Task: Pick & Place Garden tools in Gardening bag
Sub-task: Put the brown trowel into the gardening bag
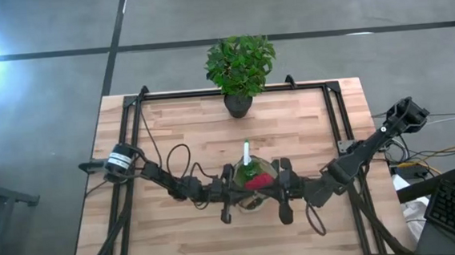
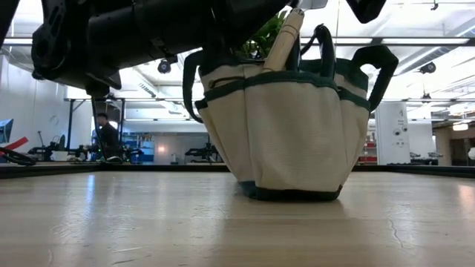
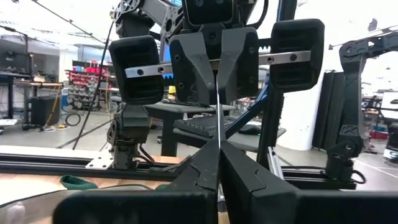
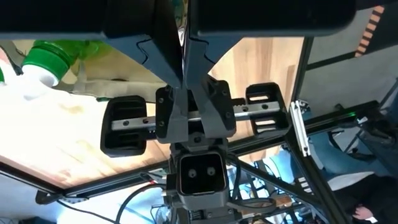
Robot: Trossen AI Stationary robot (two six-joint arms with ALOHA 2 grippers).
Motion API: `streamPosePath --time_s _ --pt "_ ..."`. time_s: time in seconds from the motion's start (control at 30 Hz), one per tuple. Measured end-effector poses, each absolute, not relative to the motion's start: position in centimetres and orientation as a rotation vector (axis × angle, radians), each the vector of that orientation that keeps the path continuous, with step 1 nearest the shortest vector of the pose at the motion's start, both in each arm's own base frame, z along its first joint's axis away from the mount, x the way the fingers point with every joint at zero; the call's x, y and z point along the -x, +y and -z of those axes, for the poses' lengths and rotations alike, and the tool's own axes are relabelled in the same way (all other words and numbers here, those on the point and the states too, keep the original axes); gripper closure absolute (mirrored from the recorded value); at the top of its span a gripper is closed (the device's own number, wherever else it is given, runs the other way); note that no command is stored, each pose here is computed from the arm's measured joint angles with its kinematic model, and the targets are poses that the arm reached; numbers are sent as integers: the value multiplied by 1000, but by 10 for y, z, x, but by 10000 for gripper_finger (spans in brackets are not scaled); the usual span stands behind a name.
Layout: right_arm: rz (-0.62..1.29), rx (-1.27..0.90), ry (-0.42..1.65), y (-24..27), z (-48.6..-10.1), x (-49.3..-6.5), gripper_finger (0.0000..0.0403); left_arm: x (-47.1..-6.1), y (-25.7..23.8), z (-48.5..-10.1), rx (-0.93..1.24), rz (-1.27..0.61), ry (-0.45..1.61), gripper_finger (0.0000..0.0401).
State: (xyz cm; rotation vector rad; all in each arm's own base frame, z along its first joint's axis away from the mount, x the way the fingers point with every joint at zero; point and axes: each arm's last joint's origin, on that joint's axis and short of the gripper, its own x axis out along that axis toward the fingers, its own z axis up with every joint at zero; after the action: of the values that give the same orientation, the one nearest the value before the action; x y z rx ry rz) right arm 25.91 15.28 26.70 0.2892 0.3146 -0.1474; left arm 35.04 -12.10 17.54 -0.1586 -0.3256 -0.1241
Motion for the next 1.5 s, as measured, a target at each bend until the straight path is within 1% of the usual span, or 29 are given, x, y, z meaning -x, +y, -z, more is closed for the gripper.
streamPosePath --time_s 0.17,0.27,0.33,0.43,0.57,0.7,0.77,0.87,0.97,1.07,1.23,1.4,1.5 --pt "144 -286 317 152 -268 -258 395 -351 -122 -175 190 148 -306 363" --pt "141 -281 319 152 -268 -258 395 -351 -122 -176 182 168 -275 336" --pt "139 -279 318 152 -268 -258 395 -351 -123 -178 168 181 -269 311" --pt "138 -280 311 152 -270 -258 395 -349 -123 -184 154 190 -267 262" --pt "74 -271 318 153 -278 -262 395 -337 -119 -200 132 187 -201 199" --pt "30 -241 328 151 -289 -268 395 -315 -111 -221 90 180 -91 161" --pt "27 -221 349 148 -296 -271 395 -302 -106 -235 81 178 -76 152" --pt "30 -188 377 143 -301 -278 395 -280 -98 -250 65 177 -80 150" --pt "11 -155 418 140 -302 -284 395 -260 -90 -256 64 174 -106 153" --pt "-1 -108 443 140 -299 -291 395 -244 -84 -254 75 163 -122 156" --pt "-22 -42 492 142 -296 -301 395 -227 -77 -240 116 132 -144 156" --pt "-112 -49 533 149 -290 -309 395 -222 -75 -237 136 130 -176 155" --pt "-134 -48 559 152 -283 -314 395 -221 -75 -238 136 131 -185 156"
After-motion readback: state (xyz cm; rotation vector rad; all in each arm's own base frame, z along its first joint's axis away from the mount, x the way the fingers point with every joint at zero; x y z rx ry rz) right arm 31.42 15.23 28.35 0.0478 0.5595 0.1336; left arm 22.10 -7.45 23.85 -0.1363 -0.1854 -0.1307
